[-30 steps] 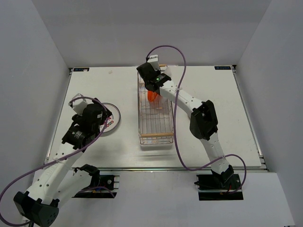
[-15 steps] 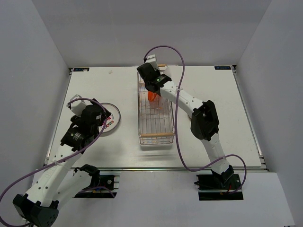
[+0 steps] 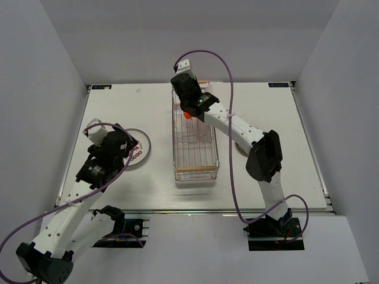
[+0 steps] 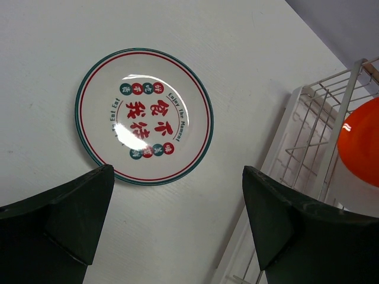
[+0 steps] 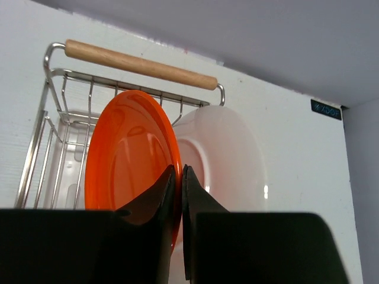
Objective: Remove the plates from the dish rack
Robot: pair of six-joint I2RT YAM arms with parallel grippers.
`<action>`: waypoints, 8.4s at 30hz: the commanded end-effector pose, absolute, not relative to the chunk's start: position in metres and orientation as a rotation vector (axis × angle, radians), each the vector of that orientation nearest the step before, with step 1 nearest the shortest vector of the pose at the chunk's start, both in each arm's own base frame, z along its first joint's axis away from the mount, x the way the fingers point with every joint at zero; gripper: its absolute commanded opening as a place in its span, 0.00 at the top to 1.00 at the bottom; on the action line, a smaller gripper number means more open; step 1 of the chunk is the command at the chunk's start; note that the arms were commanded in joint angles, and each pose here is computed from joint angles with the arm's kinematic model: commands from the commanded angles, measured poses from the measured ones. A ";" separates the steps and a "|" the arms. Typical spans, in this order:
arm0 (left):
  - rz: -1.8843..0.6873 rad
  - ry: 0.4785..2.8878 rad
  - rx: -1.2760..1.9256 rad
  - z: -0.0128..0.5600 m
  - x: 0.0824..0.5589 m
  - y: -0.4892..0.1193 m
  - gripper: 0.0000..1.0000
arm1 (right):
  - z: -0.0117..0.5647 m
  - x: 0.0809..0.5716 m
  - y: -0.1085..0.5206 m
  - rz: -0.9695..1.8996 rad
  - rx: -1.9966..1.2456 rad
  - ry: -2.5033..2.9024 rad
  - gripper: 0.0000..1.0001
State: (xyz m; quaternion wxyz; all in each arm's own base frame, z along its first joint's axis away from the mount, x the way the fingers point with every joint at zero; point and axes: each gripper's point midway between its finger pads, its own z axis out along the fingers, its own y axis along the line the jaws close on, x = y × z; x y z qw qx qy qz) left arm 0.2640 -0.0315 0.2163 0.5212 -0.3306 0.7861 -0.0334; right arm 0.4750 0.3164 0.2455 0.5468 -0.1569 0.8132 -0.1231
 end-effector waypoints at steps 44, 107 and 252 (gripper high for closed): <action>-0.209 2.039 -0.543 0.220 0.290 -0.081 0.02 | 0.131 0.390 -0.007 0.113 0.513 2.158 1.00; 0.206 2.058 0.196 0.241 0.441 -0.333 0.02 | 0.146 0.345 -0.037 -0.038 0.700 2.170 0.11; -0.055 1.806 -0.623 0.339 0.390 -0.066 1.00 | 0.133 0.346 -0.042 -0.096 0.684 2.255 0.11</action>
